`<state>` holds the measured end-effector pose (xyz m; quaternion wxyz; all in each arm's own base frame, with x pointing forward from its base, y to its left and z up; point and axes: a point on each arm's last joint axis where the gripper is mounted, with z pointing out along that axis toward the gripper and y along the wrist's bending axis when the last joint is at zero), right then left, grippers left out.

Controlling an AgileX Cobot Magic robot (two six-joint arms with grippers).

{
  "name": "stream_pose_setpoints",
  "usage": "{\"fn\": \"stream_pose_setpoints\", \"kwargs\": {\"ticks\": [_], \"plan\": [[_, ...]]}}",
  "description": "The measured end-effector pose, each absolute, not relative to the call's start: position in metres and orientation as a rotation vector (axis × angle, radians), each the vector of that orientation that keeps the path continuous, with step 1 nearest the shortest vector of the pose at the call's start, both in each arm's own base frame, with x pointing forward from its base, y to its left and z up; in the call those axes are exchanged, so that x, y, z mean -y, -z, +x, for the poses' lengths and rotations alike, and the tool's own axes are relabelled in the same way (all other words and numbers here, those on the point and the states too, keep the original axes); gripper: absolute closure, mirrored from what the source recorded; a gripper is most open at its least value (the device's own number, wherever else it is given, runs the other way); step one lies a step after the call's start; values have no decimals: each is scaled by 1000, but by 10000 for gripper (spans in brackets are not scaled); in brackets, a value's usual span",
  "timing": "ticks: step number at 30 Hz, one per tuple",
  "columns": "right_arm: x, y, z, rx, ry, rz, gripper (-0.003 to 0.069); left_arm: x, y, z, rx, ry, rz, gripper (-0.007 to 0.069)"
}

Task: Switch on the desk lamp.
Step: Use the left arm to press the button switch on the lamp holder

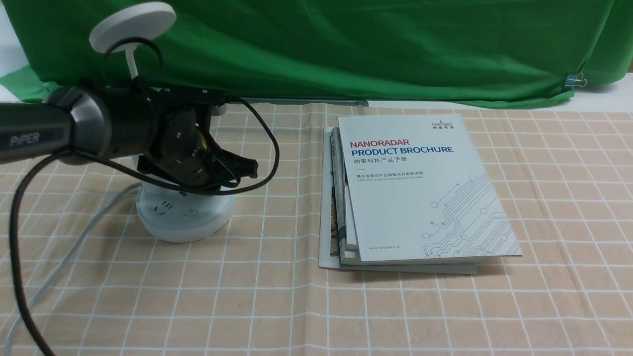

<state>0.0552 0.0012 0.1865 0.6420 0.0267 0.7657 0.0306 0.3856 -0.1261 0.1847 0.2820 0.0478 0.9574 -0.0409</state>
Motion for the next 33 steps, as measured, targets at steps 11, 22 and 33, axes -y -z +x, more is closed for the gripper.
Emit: {"fn": "stream_pose_setpoints", "kwargs": {"ticks": [11,22,33], "plan": [[-1,-187,55,-1745,-70,61,419,125,-180,384,-2588,101,124,625],[-1,-187,55,-1745,-70,61,419,127,-176,384,-2602,125,93,625],[-1,-187,55,-1745,-70,61,419,128,-177,388,-2564,176,62,625]]}}
